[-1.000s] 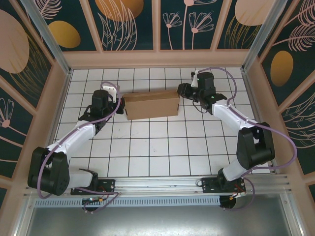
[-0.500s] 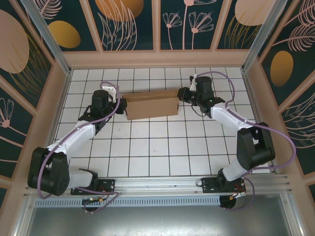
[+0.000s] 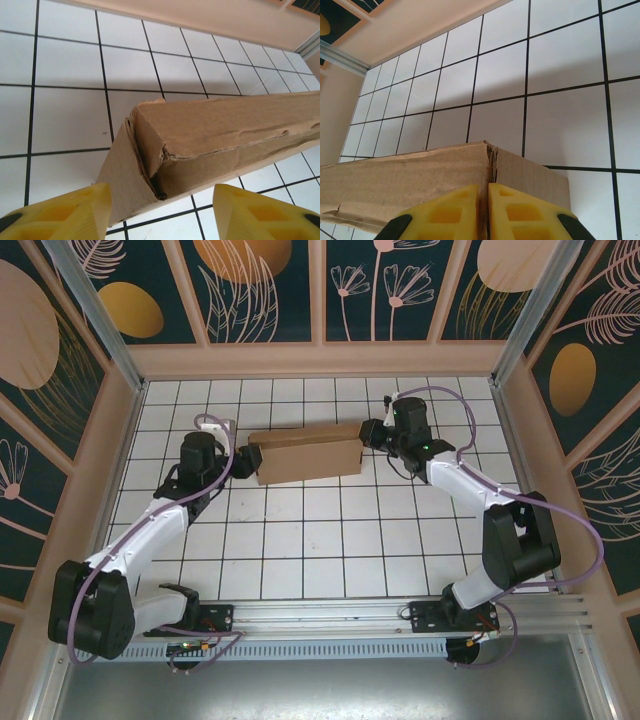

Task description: Fold the paper box

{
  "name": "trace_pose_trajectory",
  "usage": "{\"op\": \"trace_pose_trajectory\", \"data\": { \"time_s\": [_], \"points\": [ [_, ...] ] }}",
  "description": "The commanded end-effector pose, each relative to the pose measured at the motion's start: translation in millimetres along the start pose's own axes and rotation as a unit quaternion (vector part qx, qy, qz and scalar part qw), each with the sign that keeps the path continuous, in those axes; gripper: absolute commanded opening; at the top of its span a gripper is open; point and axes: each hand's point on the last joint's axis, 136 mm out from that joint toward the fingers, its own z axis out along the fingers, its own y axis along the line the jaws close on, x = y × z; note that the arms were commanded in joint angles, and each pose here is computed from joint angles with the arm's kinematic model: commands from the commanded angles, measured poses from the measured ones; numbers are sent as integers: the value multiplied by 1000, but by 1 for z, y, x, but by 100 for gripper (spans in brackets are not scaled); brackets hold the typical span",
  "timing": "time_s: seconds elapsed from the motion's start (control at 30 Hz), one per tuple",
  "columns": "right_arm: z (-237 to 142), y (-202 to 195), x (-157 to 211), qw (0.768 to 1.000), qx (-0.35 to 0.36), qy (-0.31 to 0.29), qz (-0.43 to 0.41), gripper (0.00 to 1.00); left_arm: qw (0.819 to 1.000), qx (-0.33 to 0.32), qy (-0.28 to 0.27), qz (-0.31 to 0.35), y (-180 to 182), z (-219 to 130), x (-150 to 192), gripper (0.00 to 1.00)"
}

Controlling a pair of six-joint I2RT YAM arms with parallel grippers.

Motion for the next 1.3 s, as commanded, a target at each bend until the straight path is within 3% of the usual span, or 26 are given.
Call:
{"op": "trace_pose_trajectory", "data": {
  "time_s": [0.0, 0.23, 0.4, 0.67, 0.8, 1.03, 1.27],
  "points": [
    [-3, -13, 20, 999, 32, 25, 6, 14, 1000, 12, -6, -11, -6, -7, -2, 60],
    [-5, -14, 18, 999, 38, 21, 6, 15, 999, 34, -12, -10, -17, -21, -4, 64],
    [-6, -16, 20, 999, 42, 24, 5, 16, 998, 44, -46, -22, -25, -38, -21, 65],
    [-6, -17, 22, 999, 43, 27, 5, 18, 990, 23, -128, -57, -32, -66, -77, 66],
    [-7, -17, 23, 999, 44, 28, 4, 19, 984, 0, -148, -104, -25, -63, -96, 68],
    [-8, -15, 21, 999, 44, 27, 1, 20, 984, 28, -105, -143, -26, -24, -79, 64],
    [-7, -18, 23, 998, 49, 31, -2, 20, 981, 22, -83, -176, -11, -7, -47, 59]
  ]
}}
